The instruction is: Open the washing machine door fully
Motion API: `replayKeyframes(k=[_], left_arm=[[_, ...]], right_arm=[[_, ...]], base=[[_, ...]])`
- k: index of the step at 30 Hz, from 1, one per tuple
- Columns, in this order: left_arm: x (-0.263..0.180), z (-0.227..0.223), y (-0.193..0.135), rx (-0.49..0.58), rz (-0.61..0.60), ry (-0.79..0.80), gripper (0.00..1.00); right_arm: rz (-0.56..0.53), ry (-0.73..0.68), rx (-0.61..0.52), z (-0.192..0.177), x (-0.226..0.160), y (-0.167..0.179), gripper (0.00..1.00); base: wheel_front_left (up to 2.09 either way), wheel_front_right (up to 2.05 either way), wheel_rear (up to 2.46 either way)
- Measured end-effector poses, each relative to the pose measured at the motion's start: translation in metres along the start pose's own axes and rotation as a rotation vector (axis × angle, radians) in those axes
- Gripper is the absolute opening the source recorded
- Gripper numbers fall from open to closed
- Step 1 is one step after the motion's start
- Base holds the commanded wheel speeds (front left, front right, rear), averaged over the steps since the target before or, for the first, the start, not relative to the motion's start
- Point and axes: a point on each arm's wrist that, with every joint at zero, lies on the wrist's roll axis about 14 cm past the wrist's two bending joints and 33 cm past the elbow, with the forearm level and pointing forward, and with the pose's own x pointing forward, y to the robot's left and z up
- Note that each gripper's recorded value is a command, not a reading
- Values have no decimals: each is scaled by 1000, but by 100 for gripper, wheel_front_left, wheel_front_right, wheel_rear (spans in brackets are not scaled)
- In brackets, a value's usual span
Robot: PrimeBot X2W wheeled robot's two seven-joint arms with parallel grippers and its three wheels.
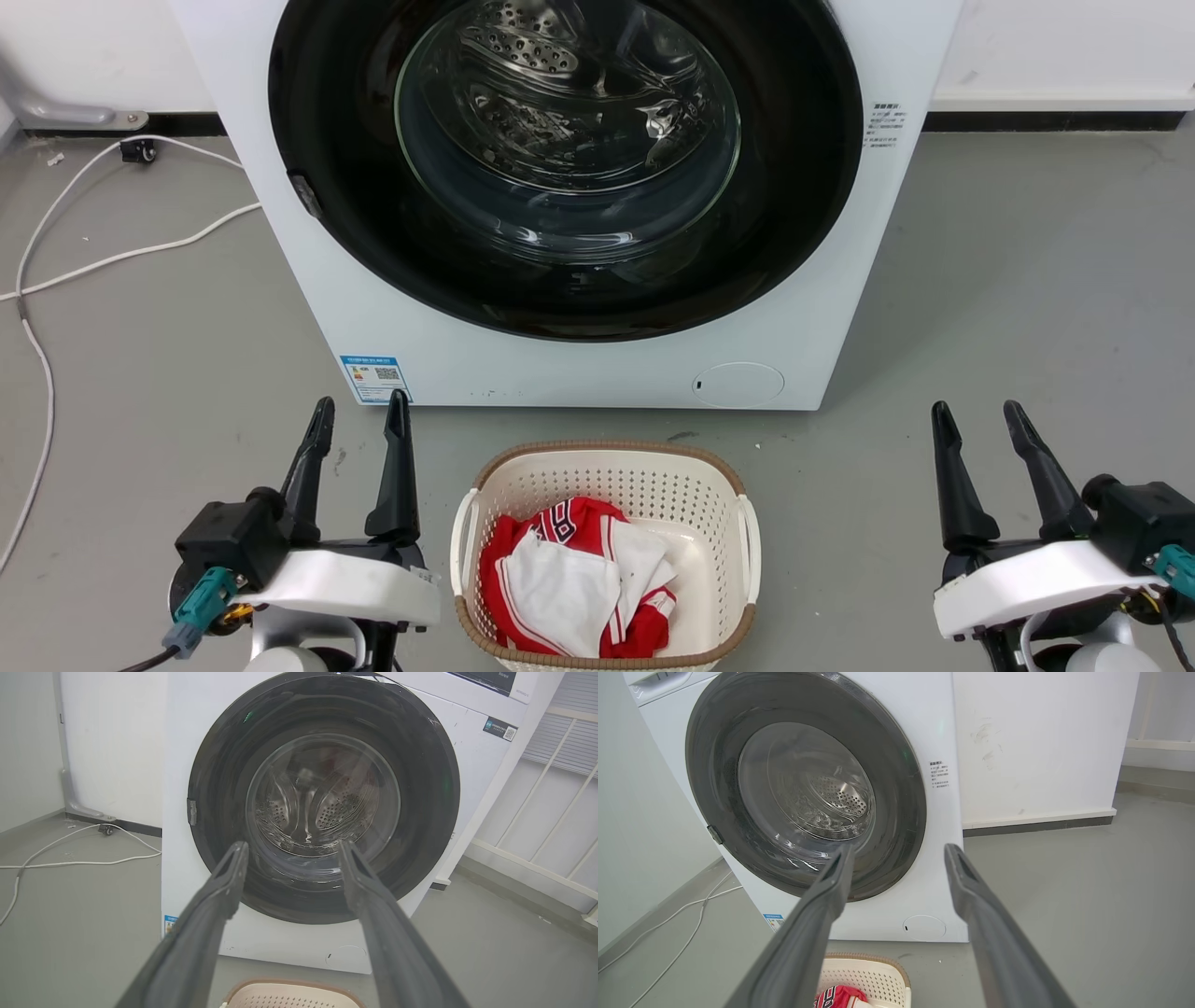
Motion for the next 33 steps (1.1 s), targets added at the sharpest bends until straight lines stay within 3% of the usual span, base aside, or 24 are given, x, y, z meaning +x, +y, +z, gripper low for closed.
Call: replayKeyframes(k=[15, 33], left_arm=[[0, 7, -3, 165, -18, -35, 100], [-5, 9, -4, 292, -19, -61, 100]], right_arm=[[19, 17, -125, -4, -1, 3, 100], [47, 28, -224, -6, -3, 10, 100]], base=[[0, 0, 0], [0, 0, 0]])
